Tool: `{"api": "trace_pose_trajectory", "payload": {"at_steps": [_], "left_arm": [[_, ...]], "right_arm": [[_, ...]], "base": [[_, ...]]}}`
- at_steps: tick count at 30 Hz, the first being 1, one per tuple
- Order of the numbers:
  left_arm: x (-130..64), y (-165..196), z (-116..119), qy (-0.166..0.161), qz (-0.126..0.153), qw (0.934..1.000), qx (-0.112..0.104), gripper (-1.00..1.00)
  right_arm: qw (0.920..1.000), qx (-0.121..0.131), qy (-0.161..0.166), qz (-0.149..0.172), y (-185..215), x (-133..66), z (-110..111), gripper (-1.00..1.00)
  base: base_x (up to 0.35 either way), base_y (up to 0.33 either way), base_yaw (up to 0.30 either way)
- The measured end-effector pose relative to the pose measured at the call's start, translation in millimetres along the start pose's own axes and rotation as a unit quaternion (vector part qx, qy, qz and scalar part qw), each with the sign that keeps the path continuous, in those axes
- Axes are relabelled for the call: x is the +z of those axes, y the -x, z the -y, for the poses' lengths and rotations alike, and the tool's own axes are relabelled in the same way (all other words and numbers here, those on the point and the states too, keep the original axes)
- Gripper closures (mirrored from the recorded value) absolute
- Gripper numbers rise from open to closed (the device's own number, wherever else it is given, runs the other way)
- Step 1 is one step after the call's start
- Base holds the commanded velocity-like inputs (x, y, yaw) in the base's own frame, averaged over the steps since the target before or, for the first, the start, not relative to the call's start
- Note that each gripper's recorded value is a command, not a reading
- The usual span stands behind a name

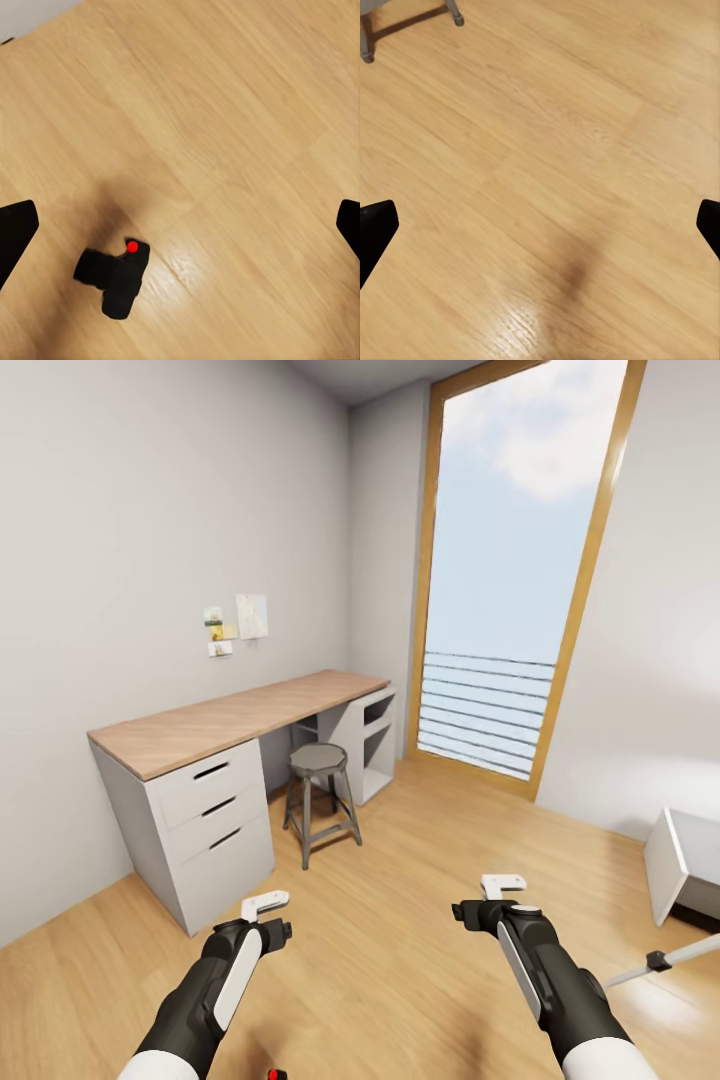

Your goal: Attach the digital camera to the camera tripod in the bedroom.

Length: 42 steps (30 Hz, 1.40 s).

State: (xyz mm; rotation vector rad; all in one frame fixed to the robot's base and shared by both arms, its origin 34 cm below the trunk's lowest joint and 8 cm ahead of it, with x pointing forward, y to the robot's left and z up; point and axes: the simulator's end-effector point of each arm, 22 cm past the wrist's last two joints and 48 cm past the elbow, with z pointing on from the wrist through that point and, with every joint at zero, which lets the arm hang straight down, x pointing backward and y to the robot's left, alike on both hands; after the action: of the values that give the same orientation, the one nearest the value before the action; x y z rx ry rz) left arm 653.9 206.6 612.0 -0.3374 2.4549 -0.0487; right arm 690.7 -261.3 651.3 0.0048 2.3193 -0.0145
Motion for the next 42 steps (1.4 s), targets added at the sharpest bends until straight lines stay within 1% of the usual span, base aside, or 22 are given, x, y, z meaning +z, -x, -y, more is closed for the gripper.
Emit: {"api": "trace_pose_trajectory", "payload": {"at_steps": [16,34,42], "left_arm": [[20.3,-18,-4,-0.001,0.009,1.0000,-0.001,-1.00],[47.4,-51,-10,0.001,0.004,1.0000,0.002,-1.00],[59.6,-65,-16,0.007,0.004,0.9999,0.010,-1.00]], "right_arm": [[1.0000,0.001,0.001,0.000,-27,18.1,-1,-1.00],[1.0000,0.002,0.001,0.003,-59,38.9,-2,-1.00],[1.0000,0.002,-0.001,0.007,-73,47.9,-1,-1.00]], "base": [[0.000,0.000,0.000],[0.000,0.000,0.000],[0.000,0.000,0.000]]}}
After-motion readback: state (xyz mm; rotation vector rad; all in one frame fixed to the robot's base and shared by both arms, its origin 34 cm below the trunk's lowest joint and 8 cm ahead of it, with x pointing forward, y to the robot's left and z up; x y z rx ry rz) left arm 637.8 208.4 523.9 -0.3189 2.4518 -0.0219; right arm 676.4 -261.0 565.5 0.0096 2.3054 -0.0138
